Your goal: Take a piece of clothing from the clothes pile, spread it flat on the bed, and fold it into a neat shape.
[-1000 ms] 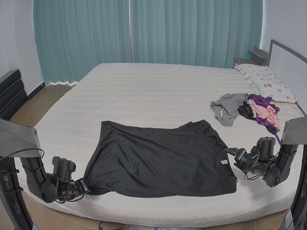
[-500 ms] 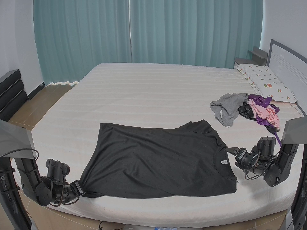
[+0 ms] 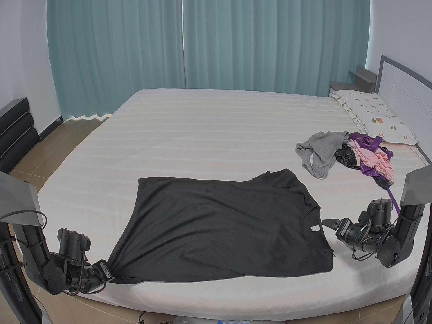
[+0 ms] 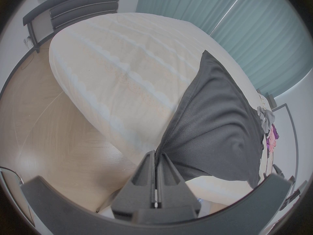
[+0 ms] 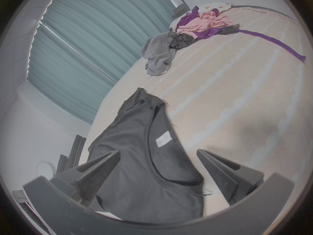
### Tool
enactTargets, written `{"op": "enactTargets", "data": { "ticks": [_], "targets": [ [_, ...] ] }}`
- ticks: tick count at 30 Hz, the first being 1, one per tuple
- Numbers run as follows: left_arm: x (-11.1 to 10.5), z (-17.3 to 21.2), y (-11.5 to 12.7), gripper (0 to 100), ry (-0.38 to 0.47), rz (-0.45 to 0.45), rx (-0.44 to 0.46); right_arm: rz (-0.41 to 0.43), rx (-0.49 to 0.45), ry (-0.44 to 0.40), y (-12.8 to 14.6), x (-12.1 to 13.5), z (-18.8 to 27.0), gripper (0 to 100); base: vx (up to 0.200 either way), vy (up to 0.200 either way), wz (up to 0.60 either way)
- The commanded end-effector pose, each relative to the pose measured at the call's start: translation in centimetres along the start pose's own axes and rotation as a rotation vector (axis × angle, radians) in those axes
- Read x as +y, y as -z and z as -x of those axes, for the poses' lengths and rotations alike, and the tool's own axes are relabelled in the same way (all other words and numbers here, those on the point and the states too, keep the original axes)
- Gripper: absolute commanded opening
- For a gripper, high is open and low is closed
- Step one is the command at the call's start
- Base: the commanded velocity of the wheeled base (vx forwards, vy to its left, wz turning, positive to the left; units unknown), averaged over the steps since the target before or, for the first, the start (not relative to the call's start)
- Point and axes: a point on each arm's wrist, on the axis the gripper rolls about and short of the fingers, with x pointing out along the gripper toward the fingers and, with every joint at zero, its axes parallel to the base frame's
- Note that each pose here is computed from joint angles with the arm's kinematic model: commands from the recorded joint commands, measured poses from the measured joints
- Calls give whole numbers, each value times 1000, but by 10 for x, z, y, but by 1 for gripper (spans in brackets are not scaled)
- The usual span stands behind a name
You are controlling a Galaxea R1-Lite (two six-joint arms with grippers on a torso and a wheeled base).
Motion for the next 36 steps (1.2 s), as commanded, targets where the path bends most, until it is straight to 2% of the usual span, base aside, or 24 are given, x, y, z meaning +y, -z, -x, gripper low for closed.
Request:
{"op": "enactTargets", "data": {
  "ticks": [1, 5, 8, 11, 12, 15, 24, 29, 36],
  "targets": [
    [8, 4, -1, 0, 2, 30, 8, -8, 18, 35, 4, -10, 8, 100, 0, 0, 0],
    [12, 6, 4, 0, 5, 33, 52, -1, 7, 21, 1, -7, 4, 100, 0, 0, 0],
    [13, 7, 2, 0, 37, 46, 65, 18, -29, -21, -11, 2, -12, 100, 0, 0, 0],
    [12, 6, 1, 0, 46, 48, 68, 19, -33, -25, -14, 3, -18, 100, 0, 0, 0],
    [12, 5, 1, 0, 52, 50, 75, 27, -43, -38, -26, 11, -35, 100, 0, 0, 0],
    [10, 4, -1, 0, 59, 51, 69, 28, -39, -40, -40, 18, -56, 100, 0, 0, 0],
    [4, -3, -9, 0, 77, 104, 47, 66, 11, -49, -62, 46, -128, 100, 0, 0, 0],
    [5, -6, -8, 0, 71, 106, 54, 128, 32, -32, -65, 45, -168, 100, 0, 0, 0],
    [5, -5, -7, 0, 73, 105, 53, 139, 8, -50, -77, 52, -201, 100, 0, 0, 0]
  ]
}}
